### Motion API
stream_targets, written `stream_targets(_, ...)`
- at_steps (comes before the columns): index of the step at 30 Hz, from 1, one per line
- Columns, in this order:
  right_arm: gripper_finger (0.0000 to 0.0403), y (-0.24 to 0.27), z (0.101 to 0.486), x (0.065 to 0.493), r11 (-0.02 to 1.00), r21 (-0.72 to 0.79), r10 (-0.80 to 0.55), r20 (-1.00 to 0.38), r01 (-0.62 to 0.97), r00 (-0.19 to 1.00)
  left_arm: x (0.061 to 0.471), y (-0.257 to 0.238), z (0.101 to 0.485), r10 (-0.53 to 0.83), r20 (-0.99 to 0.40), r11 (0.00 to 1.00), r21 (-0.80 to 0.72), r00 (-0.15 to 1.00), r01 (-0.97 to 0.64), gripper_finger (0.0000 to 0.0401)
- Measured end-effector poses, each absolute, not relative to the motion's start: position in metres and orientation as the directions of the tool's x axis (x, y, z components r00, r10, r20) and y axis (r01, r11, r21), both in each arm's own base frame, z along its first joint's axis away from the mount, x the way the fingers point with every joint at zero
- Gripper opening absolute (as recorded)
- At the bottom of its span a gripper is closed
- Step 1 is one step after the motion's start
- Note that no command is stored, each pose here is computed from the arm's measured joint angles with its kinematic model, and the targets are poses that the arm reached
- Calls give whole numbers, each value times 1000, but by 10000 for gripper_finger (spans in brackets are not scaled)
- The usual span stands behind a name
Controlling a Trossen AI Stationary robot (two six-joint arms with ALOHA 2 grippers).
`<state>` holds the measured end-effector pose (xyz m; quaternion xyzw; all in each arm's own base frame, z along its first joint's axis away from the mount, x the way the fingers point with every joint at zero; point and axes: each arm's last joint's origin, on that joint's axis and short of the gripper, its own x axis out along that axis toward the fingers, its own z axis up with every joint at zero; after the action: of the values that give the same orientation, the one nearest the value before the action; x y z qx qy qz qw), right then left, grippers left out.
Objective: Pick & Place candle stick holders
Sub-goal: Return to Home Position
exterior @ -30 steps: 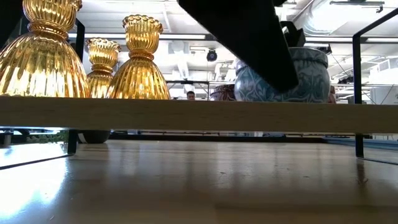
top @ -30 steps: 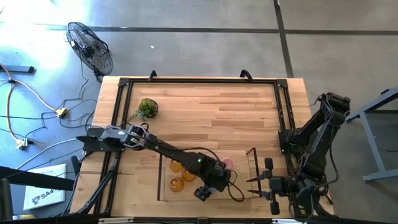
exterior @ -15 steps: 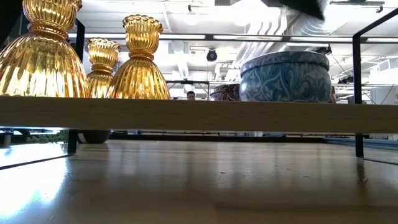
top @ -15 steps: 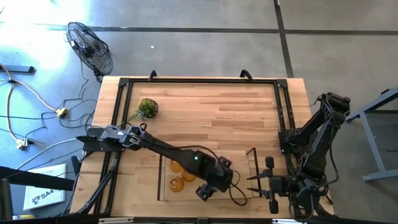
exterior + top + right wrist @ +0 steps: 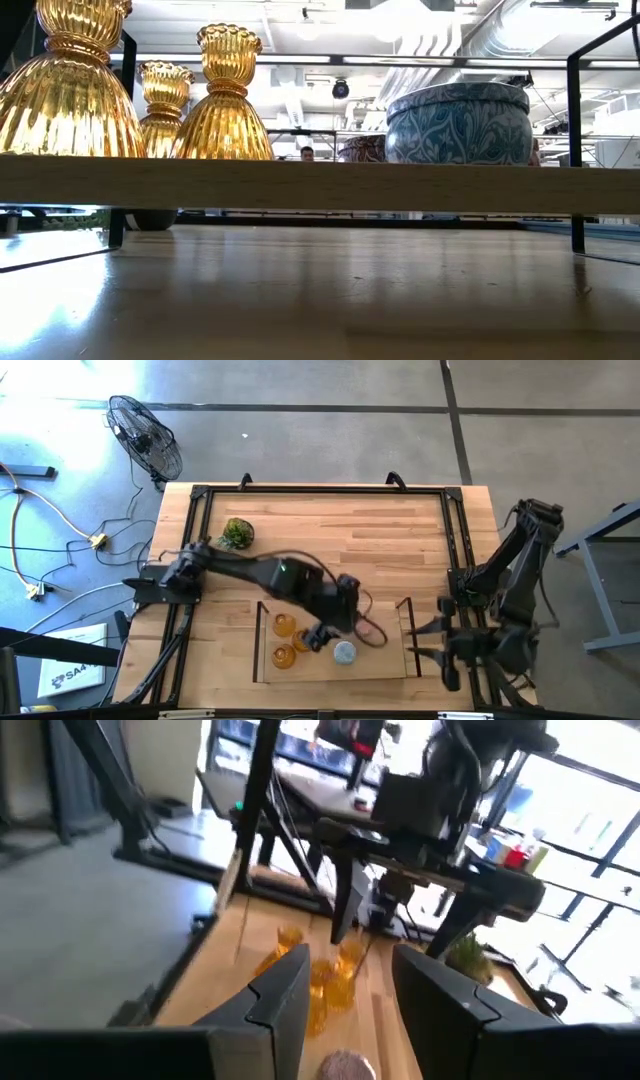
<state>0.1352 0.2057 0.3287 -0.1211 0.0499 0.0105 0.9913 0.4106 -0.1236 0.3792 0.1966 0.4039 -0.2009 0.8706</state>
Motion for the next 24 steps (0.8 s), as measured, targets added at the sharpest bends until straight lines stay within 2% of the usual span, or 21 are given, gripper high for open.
stream_targets(4, 133, 181, 351, 122, 977, -206, 41, -66, -53, 997, 400, -96, 395, -264, -777, 848, 95, 572, 521, 347)
stream_targets(8, 124, 154, 363, 108, 975, -212, 49, -62, -61, 997, 397, -64, 398, -388, -773, 804, -18, 502, 594, 341)
stream_targets(11, 117, 139, 365, 100, 971, -235, 32, -77, -50, 997, 397, -39, 398, -591, -688, 695, -170, 421, 699, 315)
stream_targets(15, 112, 127, 361, 95, 966, -257, -32, -104, 4, 994, 413, -9, 384, -817, -477, 498, -295, 326, 816, 253)
stream_targets(17, 112, 123, 359, 93, 962, -270, -61, -116, 27, 991, 425, 1, 375, -869, -390, 423, -262, 306, 867, 216)
stream_targets(20, 112, 121, 356, 93, 957, -287, -83, -124, 44, 989, 439, 10, 370, -900, -304, 371, -154, 313, 916, 154)
stream_targets(24, 112, 121, 356, 93, 949, -312, -83, -125, 40, 989, 453, 16, 377, -878, -270, 392, 66, 395, 917, 75)
